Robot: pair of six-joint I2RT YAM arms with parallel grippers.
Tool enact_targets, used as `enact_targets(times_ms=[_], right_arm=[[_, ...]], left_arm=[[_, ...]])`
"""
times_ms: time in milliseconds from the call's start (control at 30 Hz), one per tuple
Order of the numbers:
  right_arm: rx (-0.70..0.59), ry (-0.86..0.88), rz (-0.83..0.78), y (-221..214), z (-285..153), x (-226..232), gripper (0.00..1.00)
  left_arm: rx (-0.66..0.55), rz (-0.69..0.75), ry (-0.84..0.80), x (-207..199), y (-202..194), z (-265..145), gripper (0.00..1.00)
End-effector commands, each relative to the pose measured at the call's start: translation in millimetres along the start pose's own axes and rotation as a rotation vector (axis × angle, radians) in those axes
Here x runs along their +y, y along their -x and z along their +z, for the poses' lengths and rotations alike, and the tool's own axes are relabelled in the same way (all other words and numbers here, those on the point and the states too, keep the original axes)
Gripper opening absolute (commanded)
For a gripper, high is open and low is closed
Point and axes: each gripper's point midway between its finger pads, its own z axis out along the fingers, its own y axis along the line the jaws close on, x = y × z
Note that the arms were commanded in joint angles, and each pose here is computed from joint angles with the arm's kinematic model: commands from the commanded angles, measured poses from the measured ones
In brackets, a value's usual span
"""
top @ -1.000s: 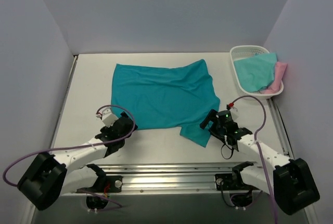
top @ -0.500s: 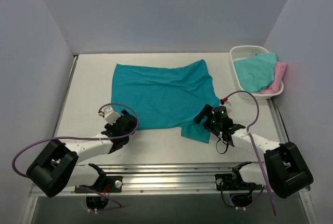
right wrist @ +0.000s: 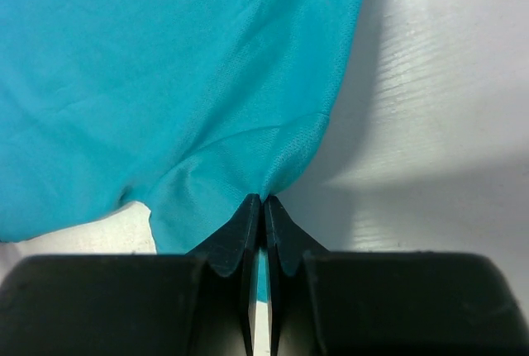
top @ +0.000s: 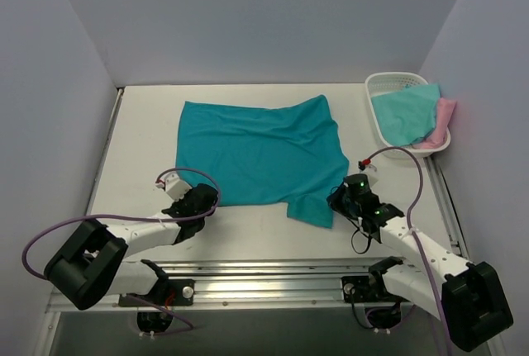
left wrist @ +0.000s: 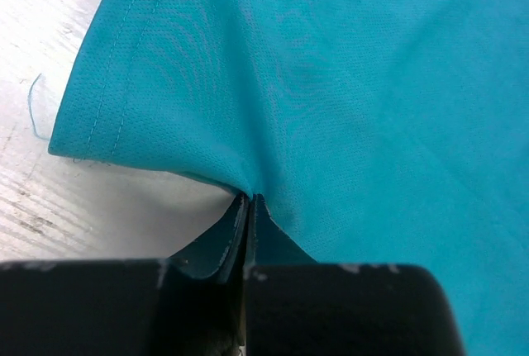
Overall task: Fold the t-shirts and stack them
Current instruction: Flatten the tshirt out
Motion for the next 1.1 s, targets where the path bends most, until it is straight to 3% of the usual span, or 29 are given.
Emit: enact_targets(times_ms=[0, 133, 267, 333, 500, 700, 1067], right_arm=[[-0.033, -0.022, -0.015, 8.6, -10.0, -1.7, 0.00], [-0.057, 0.012, -0.019, 20.3, -24.5, 10.1, 0.00], [-0.122, 0.035, -0.051, 48.6, -57.3, 25.7, 0.00], [-0.212, 0.079, -0.048, 78.4, -87.3, 43.2, 0.00], [-0.406, 0.152, -0.053, 129.5, -174.1, 57.0, 0.00], [-0.618, 0.236, -0.017, 177.8, -279.5, 63.2, 0.00], [-0.949, 0.409, 0.027, 235.1, -390.1, 88.8, 0.00]], left_arm=[[0.033, -0.013, 0.004, -1.1, -8.1, 1.4, 0.02], [0.014, 0.015, -0.065, -18.9, 4.9, -13.3, 0.02], [-0.074, 0.101, -0.115, -37.5, 38.3, -58.0, 0.02], [-0.140, 0.087, -0.190, -59.9, 68.8, -90.1, 0.02], [-0.257, 0.095, -0.248, -60.4, 130.2, -152.9, 0.02], [-0.294, 0.066, -0.395, -69.9, 183.8, -212.3, 0.02], [-0.424, 0.082, -0.648, -111.8, 281.0, -306.5, 0.02]])
